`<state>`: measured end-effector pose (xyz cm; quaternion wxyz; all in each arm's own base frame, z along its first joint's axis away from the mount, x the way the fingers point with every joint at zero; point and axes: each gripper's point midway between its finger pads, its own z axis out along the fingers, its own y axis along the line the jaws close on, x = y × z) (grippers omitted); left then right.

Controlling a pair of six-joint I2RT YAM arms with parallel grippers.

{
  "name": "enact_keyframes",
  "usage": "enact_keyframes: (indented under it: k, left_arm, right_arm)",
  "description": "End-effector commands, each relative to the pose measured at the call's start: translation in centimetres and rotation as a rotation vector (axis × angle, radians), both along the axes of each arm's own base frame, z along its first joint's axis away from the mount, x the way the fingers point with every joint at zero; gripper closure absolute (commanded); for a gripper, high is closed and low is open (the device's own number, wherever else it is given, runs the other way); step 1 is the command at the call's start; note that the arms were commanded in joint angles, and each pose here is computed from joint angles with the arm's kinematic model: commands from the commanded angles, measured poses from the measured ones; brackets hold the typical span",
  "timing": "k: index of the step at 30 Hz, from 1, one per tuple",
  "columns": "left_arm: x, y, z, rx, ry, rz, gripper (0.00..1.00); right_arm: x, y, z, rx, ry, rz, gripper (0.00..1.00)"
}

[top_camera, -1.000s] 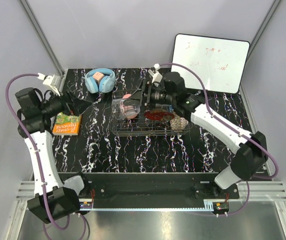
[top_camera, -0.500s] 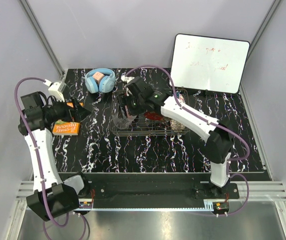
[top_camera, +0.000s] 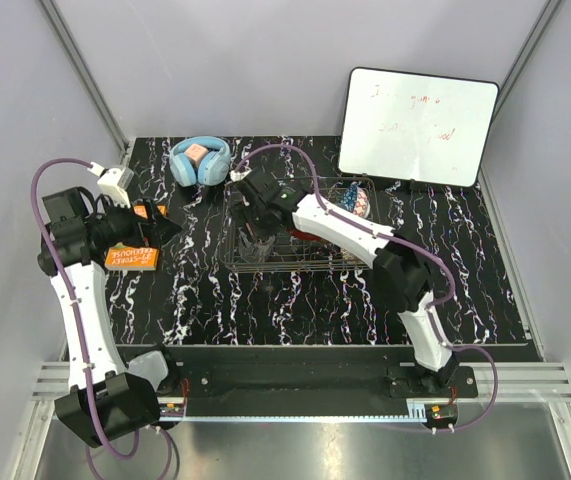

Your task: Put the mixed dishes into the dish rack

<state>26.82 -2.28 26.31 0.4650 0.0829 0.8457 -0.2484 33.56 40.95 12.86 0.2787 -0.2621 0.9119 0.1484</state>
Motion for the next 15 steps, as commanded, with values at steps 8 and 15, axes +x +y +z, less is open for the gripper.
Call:
enact_keyframes:
  k: [8, 15]
  left_arm:
    - [0.1, 0.2, 0.7, 0.035, -0.06, -0.006, 0.01]
    - [0.0, 0.1, 0.6, 0.031, -0.06, -0.01, 0.01]
  right_arm:
    - [2.0, 0.8, -1.6, -0.082, -0.069, 0.013, 1.0]
    - [2.6, 1.0, -2.8, -0.107, -0.073, 0.013, 0.83]
